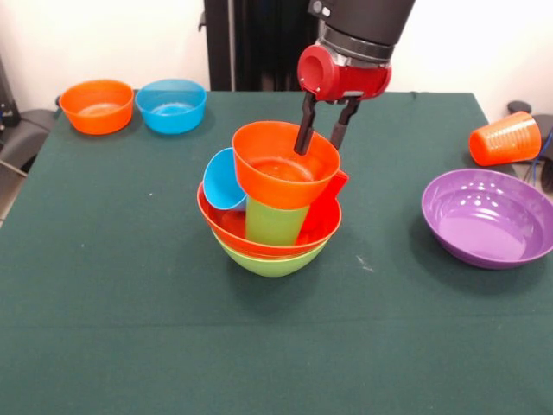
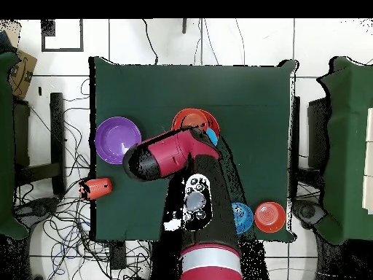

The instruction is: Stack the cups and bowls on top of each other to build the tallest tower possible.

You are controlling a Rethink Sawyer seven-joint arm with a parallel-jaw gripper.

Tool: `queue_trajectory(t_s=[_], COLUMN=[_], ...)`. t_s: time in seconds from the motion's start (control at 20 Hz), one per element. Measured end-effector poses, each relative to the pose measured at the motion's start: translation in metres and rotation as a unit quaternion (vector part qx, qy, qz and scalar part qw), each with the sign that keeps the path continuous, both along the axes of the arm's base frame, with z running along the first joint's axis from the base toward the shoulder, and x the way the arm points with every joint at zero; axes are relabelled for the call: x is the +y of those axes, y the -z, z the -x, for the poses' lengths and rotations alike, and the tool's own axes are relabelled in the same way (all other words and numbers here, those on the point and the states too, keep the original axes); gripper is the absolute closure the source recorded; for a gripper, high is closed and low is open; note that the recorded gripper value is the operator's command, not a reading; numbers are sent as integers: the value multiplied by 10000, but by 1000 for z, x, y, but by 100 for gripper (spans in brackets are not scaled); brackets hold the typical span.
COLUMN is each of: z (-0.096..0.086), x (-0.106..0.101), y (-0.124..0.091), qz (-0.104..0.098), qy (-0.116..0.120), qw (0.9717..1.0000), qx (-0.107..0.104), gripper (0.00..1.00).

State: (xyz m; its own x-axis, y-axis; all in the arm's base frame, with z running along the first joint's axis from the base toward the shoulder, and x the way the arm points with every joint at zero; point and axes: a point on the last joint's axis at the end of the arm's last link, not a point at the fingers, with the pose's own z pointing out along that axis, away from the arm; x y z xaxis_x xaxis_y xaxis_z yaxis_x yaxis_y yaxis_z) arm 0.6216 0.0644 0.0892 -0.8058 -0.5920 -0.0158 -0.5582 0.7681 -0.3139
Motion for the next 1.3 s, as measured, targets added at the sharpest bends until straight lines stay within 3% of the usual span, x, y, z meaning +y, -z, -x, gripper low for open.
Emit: queue_trajectory(t_s=[0.6, 1.05, 1.3], z=[-6, -3, -2], x=[6, 22, 32], y=[-26, -44, -74], qz=[37, 82, 70], qy=[80, 170, 392], qw=[9998, 9998, 9992], qx=[-200, -114, -1], gripper=[0, 0, 0])
